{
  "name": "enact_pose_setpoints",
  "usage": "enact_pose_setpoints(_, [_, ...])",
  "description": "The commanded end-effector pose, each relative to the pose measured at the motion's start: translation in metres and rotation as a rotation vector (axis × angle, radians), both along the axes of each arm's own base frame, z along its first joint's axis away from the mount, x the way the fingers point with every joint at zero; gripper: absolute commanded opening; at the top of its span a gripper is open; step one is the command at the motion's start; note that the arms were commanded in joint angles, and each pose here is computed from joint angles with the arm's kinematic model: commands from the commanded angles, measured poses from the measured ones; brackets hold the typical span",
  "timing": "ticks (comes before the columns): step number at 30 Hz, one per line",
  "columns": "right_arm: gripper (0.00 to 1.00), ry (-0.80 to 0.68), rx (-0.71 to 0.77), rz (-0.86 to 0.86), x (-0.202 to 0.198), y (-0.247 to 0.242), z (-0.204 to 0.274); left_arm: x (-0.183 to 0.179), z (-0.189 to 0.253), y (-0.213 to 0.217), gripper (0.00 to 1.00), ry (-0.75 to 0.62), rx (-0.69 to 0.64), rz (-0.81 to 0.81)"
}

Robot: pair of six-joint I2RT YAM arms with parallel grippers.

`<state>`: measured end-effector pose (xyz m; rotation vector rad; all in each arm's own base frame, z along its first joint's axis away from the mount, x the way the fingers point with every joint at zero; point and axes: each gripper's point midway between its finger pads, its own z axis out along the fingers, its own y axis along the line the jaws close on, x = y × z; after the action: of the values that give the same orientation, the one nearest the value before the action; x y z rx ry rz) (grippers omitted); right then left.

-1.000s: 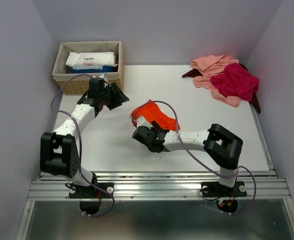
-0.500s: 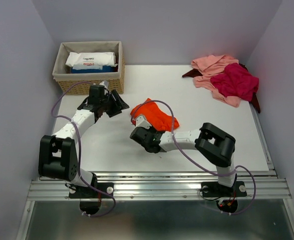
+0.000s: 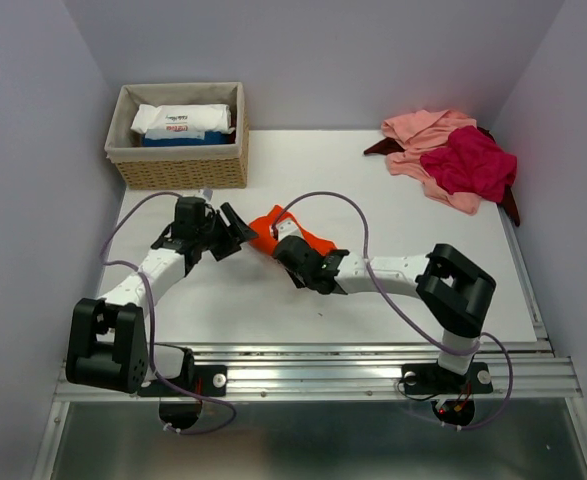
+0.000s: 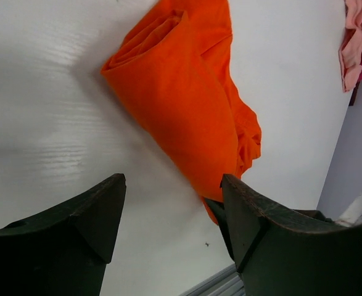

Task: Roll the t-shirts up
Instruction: Roll the T-shirt to the center of the board.

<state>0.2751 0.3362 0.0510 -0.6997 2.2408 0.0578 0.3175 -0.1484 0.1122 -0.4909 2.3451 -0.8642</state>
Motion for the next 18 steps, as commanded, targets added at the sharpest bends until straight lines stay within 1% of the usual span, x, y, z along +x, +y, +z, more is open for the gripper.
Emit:
enact_pose_setpoints(1, [0.01, 0.088, 0.202, 0.028, -0.009, 0.024, 0.018, 0.001, -0.002, -0.005, 0.75, -0.051, -0.038, 0.001])
enact_pose_setpoints(2, [0.01, 0.099, 0.21, 0.024, -0.008, 0.022, 0.017, 0.004, -0.001, -0.006, 0.75, -0.071, -0.047, 0.004])
enact_pose_setpoints(6, [0.01, 0.14, 0.253, 0.031, -0.009, 0.023, 0.018, 0.005, -0.011, -0.01, 0.75, -0.079, -0.078, 0.015])
enact_pose_setpoints(13, [0.01, 0.153, 0.27, 0.051, -0.012, 0.022, 0.023, 0.017, -0.014, -0.016, 0.76, -0.141, -0.13, 0.048])
enact_pose_setpoints(18, [0.01, 0.153, 0.275, 0.06, -0.013, 0.022, 0.025, 0.026, -0.023, -0.023, 0.76, -0.152, -0.165, 0.056])
